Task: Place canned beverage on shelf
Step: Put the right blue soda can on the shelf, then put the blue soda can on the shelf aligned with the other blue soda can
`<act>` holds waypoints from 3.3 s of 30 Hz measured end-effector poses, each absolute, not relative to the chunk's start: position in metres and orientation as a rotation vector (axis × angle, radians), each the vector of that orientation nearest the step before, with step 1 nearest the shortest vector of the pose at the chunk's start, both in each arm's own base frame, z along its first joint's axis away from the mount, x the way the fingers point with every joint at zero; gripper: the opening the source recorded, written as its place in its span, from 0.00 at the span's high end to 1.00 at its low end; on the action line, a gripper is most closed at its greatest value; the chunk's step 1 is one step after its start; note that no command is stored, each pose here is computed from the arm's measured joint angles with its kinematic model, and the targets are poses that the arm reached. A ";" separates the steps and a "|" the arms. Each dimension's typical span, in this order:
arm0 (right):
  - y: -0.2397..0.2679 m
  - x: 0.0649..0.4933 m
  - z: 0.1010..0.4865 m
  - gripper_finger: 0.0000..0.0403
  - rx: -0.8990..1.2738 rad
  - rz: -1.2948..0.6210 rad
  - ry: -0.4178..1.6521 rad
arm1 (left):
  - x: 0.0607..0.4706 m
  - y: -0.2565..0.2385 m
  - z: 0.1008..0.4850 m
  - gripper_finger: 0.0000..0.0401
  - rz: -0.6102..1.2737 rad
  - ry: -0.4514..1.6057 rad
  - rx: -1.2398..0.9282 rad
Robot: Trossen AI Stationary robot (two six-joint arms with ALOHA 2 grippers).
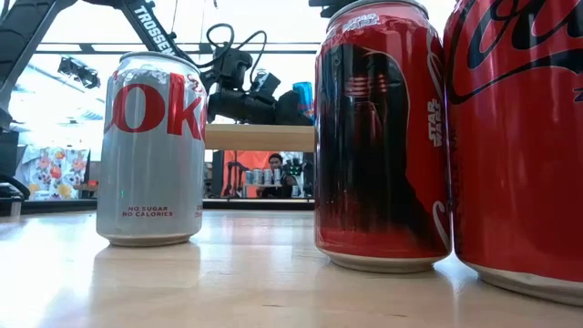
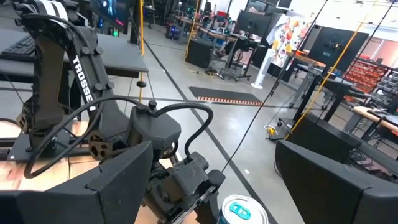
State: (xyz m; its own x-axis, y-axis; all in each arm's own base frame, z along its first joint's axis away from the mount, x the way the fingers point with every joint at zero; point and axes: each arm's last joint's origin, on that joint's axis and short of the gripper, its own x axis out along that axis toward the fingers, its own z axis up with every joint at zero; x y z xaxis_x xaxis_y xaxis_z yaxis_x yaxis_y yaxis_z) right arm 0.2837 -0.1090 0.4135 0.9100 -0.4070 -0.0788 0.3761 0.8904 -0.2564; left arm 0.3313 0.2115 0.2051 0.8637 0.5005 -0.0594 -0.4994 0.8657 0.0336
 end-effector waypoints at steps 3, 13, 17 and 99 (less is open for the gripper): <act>-0.109 0.285 0.411 0.13 -0.236 -0.406 0.147 | 0.331 0.212 0.205 0.43 0.524 0.068 0.018; -0.109 0.285 0.411 0.13 -0.235 -0.405 0.150 | 0.332 0.211 0.204 0.30 0.485 0.082 0.043; -0.109 0.285 0.411 0.13 -0.235 -0.405 0.150 | 0.332 0.211 0.204 0.29 0.480 0.086 0.041; 0.000 0.280 0.358 0.13 -0.170 -0.125 0.663 | 0.296 0.072 0.272 0.10 0.174 0.537 0.063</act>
